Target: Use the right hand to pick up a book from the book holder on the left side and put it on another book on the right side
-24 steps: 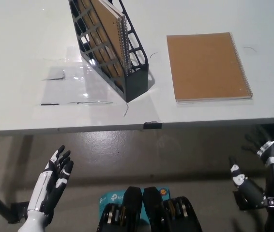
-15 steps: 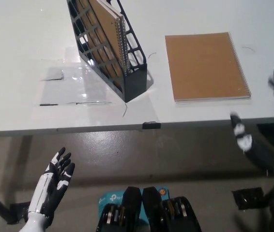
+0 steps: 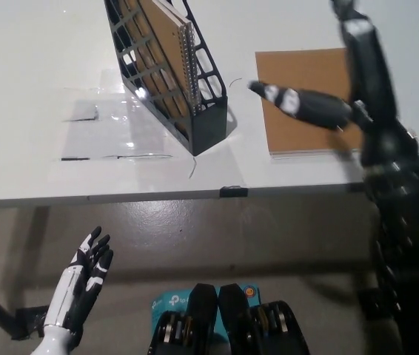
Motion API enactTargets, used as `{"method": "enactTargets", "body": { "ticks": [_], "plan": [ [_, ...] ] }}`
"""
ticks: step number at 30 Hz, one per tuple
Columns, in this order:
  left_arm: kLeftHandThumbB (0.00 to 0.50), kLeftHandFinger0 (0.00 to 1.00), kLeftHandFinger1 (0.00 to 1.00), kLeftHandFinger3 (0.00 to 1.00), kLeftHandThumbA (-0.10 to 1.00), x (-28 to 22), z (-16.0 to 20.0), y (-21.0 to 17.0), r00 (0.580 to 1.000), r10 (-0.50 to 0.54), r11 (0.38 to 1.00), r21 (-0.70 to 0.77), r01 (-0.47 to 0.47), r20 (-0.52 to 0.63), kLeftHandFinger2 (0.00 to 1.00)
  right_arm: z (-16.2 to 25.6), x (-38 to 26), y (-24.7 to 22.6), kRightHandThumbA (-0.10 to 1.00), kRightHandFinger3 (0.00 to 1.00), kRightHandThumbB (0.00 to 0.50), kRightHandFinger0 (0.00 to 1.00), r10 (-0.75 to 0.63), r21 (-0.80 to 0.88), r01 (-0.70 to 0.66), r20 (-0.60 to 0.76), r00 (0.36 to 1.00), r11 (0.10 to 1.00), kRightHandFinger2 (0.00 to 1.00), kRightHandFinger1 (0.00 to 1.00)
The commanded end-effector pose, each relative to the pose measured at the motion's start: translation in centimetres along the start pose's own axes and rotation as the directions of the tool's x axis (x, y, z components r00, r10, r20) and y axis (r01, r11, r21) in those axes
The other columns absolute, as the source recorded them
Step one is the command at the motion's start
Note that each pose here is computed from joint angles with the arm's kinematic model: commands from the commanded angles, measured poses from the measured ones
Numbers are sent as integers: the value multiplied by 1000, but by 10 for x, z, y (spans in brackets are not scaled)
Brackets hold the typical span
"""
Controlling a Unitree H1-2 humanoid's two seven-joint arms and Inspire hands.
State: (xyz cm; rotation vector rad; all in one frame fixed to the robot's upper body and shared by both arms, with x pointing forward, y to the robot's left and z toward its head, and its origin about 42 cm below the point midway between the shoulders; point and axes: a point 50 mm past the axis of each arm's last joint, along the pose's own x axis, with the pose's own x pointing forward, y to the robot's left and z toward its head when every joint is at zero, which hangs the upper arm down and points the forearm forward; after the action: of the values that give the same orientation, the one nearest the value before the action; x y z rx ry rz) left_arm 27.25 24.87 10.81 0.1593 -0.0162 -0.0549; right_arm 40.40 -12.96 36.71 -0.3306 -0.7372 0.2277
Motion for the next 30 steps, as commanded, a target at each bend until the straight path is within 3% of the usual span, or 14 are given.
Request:
{"method": "enactTargets", "body": {
  "ticks": [1, 9, 17, 19, 23, 30],
  "plan": [
    [0, 1000, 1000, 1000, 845, 2, 13, 1, 996, -42, 998, 45, 38, 85, 1000, 22, 69, 22, 1000, 1000, 443, 1000, 219, -21, -225, -150, 964, 974, 1000, 1000],
    [5, 1000, 1000, 1000, 900, 3, 13, -1, 995, -49, 996, 81, 42, 85, 1000, 20, 115, 43, 1000, 1000, 413, 1000, 245, 28, -244, -209, 947, 969, 1000, 1000],
    [0, 1000, 1000, 1000, 929, 0, 17, -2, 995, -65, 992, 114, 55, 81, 1000, 18, 145, 56, 1000, 1000, 411, 1000, 253, 9, -260, -272, 928, 965, 1000, 1000],
    [0, 1000, 1000, 1000, 932, 0, 16, -2, 994, -67, 989, 136, 54, 86, 1000, 16, 149, 58, 1000, 1000, 434, 1000, 256, 57, -250, -290, 922, 967, 1000, 1000],
    [0, 1000, 1000, 1000, 893, -2, 15, -5, 995, -61, 987, 156, 48, 85, 1000, 14, 156, 63, 1000, 1000, 451, 1000, 265, 125, -237, -307, 914, 963, 1000, 1000],
    [0, 1000, 1000, 1000, 795, -4, 15, -6, 995, -64, 984, 170, 50, 76, 1000, 5, 160, 78, 1000, 1000, 423, 1000, 275, 130, -245, -330, 903, 961, 1000, 1000]
  ]
}}
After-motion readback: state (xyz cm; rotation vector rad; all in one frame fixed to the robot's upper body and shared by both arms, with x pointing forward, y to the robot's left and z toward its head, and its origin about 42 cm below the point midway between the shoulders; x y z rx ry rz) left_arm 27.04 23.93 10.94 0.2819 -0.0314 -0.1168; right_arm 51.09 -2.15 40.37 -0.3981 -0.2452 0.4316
